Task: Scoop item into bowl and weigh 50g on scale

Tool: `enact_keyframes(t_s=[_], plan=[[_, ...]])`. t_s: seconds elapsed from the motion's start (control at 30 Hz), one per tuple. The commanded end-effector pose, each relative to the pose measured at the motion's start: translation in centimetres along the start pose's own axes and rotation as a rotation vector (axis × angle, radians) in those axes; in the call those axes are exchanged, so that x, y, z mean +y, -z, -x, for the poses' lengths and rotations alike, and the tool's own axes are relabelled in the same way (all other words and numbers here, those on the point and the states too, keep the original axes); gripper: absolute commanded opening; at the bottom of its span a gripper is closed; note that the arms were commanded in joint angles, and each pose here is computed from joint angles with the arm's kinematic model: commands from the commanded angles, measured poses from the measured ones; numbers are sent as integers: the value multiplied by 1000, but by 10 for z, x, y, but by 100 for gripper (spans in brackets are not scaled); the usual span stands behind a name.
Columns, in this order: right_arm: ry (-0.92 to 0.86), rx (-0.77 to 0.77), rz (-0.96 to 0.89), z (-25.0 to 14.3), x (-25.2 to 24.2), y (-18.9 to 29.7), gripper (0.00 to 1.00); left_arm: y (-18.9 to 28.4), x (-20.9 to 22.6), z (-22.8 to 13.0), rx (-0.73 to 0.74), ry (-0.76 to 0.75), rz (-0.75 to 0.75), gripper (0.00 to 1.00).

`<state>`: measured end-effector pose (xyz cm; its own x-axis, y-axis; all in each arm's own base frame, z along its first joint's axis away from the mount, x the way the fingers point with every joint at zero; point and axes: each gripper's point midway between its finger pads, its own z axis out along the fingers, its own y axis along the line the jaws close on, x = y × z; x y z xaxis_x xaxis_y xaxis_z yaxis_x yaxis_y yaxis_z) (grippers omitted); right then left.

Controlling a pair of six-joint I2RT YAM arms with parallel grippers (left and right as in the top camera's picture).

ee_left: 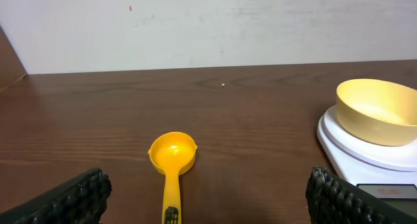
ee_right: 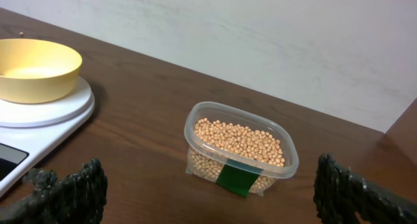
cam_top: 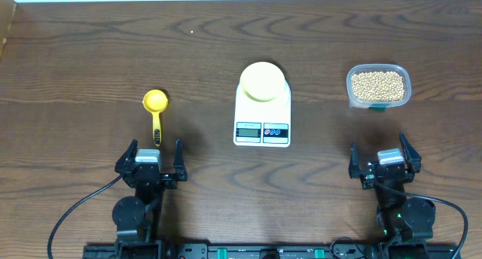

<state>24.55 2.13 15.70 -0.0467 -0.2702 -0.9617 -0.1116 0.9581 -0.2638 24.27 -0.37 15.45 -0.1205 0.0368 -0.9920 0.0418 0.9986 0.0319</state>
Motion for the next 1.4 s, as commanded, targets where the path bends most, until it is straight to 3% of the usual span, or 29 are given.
enact_keyframes(t_s=[0.0, 0.8, 1.37], plan=[[-7, -1, 2, 0, 1, 0, 99, -2, -6, -14, 28, -2, -38, 98], [-7, -1, 2, 0, 1, 0, 99, -2, -4, 1, 29, 2, -25, 98], [-7, -1, 2, 0, 1, 0, 99, -41, 0, 57, 227, 41, -43, 97]])
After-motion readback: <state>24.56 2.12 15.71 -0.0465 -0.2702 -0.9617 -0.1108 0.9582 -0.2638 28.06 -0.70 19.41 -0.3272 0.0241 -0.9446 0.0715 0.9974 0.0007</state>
